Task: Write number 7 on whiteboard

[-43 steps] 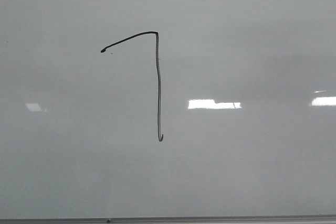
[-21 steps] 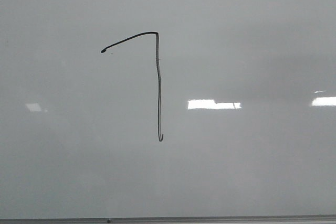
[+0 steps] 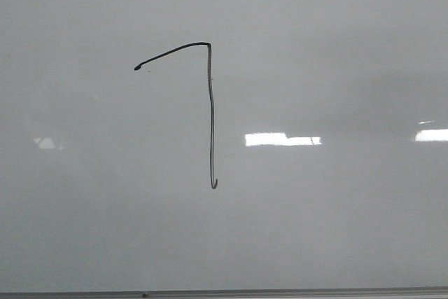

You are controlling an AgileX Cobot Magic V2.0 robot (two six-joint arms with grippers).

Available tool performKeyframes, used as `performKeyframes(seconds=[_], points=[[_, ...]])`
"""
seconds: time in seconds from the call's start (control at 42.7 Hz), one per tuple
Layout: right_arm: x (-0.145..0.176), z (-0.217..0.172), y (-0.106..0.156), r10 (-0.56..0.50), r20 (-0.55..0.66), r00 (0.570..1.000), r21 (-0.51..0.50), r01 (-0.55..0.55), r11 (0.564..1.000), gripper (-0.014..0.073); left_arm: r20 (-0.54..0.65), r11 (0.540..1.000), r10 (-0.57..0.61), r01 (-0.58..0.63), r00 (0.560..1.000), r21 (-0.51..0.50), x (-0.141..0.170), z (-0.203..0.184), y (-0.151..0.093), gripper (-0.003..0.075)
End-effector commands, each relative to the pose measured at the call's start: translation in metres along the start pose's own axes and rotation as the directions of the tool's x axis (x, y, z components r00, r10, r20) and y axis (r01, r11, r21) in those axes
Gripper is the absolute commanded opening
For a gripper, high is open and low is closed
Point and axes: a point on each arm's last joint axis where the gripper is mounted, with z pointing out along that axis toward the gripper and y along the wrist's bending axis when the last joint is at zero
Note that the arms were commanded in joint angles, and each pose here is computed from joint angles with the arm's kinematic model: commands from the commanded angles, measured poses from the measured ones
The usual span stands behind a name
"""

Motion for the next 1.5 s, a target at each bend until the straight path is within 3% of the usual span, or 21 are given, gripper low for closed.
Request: performKeyframes(seconds=[0.0,0.609,0.89,1.218,1.476], points=[[-0.013,-0.003,-0.003,0.018,0.079,0.997,0.036,-0.021,0.999,-0.0059,0.096,1.0,-0.009,0.009,0.995,-0.006,-0.015,-0.001,0.001,-0.002],[-0.013,-0.003,-0.003,0.018,0.079,0.997,0.036,-0.021,0.999,-0.0059,0.109,1.0,0.002,-0.001,0.994,-0.01,-0.011,-0.001,0.001,-0.002],[-0.013,-0.003,-0.003,0.018,0.078,0.997,0.035,-0.021,0.999,-0.0059,0.137,0.996,0.0,-0.013,0.991,0.091,0.038,-0.019,-0.007,-0.002],[-0.012,-0.003,-0.003,0.019,0.073,0.997,0.031,-0.021,0.999,-0.0059,0.086,0.995,-0.019,0.01,0.996,0.102,0.102,-0.011,-0.012,-0.002],[-0.012,-0.003,-0.003,0.019,0.073,0.997,0.031,-0.021,0.999,-0.0059,0.084,0.995,-0.019,0.01,0.996,0.1,0.109,-0.01,-0.013,-0.002]])
